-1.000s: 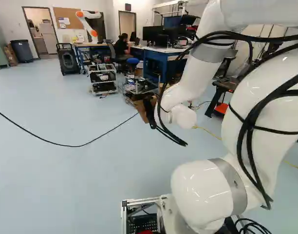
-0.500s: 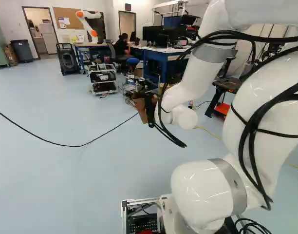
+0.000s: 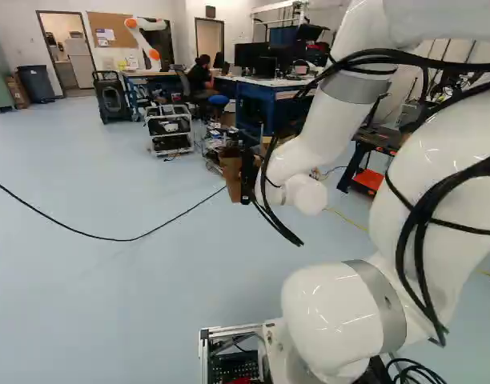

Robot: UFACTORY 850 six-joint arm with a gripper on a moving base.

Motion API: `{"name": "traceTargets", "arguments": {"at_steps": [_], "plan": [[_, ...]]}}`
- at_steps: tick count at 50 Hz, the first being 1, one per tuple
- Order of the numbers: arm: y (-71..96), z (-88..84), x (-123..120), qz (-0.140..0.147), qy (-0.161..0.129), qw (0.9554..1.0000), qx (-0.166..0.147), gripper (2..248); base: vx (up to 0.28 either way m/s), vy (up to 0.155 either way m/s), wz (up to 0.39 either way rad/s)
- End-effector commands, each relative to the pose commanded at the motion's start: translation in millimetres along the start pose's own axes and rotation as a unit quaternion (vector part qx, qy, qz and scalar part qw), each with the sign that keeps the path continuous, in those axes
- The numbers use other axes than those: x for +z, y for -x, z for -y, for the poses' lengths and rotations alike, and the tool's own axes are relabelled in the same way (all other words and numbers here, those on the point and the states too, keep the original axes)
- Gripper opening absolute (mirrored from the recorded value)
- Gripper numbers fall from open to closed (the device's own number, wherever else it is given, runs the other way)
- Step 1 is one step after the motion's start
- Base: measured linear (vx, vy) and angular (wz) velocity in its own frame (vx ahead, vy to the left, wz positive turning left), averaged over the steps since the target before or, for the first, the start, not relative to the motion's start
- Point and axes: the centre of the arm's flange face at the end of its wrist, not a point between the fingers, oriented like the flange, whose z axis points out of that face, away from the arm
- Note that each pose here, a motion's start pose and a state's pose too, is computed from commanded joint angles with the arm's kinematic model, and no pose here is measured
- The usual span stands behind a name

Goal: Pick up the grocery bag from the ground

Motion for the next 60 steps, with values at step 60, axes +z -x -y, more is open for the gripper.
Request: {"name": "traceTargets", "arguments": {"at_steps": [60], "plan": [[3.3, 6.3, -36.2, 0.011, -0.005, 0.9286, 0.371, 22, 0.000, 0.000, 0.000]]}}
